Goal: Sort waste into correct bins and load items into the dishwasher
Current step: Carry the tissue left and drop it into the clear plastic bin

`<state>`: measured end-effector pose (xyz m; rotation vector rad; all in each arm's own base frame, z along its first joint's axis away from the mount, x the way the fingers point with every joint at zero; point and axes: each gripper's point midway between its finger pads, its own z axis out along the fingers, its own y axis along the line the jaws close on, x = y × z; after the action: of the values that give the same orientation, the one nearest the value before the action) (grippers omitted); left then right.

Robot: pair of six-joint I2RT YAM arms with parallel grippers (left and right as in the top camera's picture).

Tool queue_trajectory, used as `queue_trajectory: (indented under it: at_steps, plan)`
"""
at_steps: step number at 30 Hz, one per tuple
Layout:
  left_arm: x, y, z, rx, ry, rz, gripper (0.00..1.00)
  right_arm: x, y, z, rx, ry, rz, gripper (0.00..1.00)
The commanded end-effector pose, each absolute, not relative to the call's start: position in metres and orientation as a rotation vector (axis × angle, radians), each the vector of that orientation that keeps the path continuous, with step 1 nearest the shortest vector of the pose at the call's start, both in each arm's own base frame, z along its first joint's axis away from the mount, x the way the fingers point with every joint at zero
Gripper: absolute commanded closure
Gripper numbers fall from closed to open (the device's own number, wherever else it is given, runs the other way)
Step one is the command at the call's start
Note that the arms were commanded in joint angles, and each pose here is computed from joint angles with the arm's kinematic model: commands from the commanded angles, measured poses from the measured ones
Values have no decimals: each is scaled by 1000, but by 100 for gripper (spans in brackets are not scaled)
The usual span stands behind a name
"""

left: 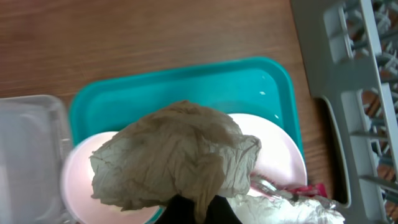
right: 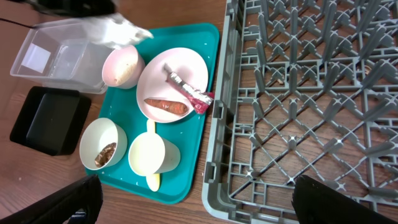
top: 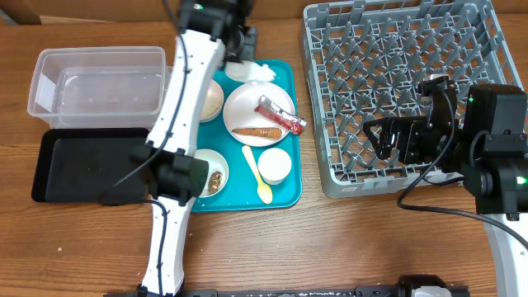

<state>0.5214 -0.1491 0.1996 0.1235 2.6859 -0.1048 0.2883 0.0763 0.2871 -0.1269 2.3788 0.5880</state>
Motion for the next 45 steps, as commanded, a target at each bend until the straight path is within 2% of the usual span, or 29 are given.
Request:
queue_trajectory:
  at_steps: [1,6,16,21,22,23,25,26,27,34,39,45]
  plan:
    - [522,-131,223,42,2647,-125,96,290,76,299,-128,2344,590,0]
    - [518,-83,226,-110,2679,-88,96,290,76,299,-128,2345,590,0]
    - [511,60,218,-508,2682,5,96,290,76,299,-128,2345,591,0]
    - [506,119,199,-662,2682,68,94,286,76,295,-121,2369,596,0]
    - [505,125,193,-682,2689,72,88,285,76,295,-121,2372,596,0]
    - [504,130,188,-698,2696,74,75,285,76,295,-120,2373,597,0]
    - [502,136,179,-720,2714,78,24,285,76,295,-120,2372,596,0]
    - [501,138,177,-726,2719,79,9,285,76,295,-120,2372,596,0]
    - [500,139,176,-729,2721,80,1,286,76,295,-121,2369,596,0]
    - [511,131,191,-654,2674,24,0,287,76,296,-123,2364,594,0]
    - [529,60,218,-262,2643,-292,0,287,76,296,-123,2363,594,0]
    - [529,-27,214,81,2669,-414,0,286,76,296,-122,2365,595,0]
